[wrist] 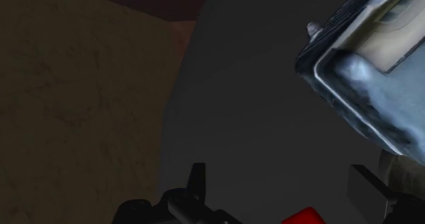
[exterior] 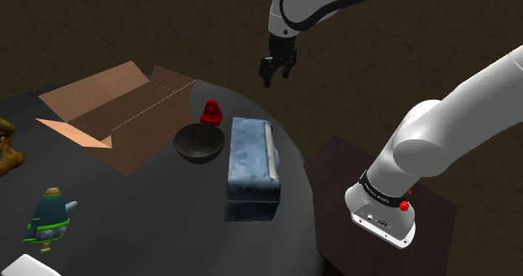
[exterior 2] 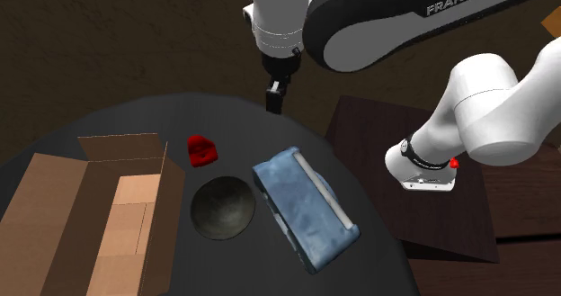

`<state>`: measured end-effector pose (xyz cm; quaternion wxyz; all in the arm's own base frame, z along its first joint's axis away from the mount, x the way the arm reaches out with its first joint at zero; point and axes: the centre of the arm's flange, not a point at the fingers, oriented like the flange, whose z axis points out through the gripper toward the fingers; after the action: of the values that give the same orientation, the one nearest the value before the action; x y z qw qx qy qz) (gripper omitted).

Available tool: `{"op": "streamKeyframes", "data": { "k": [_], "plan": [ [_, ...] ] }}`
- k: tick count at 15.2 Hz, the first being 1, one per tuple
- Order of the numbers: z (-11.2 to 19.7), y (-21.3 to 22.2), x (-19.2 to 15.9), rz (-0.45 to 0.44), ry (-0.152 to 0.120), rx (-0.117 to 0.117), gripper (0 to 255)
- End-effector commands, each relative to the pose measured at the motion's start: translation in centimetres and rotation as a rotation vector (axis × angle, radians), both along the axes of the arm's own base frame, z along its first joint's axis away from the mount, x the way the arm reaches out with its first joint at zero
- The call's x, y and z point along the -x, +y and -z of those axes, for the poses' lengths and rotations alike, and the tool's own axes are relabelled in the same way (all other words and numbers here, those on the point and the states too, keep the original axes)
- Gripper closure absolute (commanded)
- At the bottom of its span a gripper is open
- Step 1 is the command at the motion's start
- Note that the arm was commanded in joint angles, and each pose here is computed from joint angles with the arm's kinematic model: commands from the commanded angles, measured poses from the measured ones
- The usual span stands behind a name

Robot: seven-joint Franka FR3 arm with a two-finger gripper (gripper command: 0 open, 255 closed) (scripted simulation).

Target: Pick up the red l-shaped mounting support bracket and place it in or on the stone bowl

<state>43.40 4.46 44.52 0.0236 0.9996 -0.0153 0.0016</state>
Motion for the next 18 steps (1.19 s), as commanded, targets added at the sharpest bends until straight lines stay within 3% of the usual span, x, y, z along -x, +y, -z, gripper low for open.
{"op": "streamKeyframes", "data": {
  "k": [1,18],
  "plan": [
    [1.4,0.9,-1.9,0.012,-0.011,-0.005,0],
    [13.7,6.6,-18.4,0.106,-0.087,-0.046,0]
  ]
}}
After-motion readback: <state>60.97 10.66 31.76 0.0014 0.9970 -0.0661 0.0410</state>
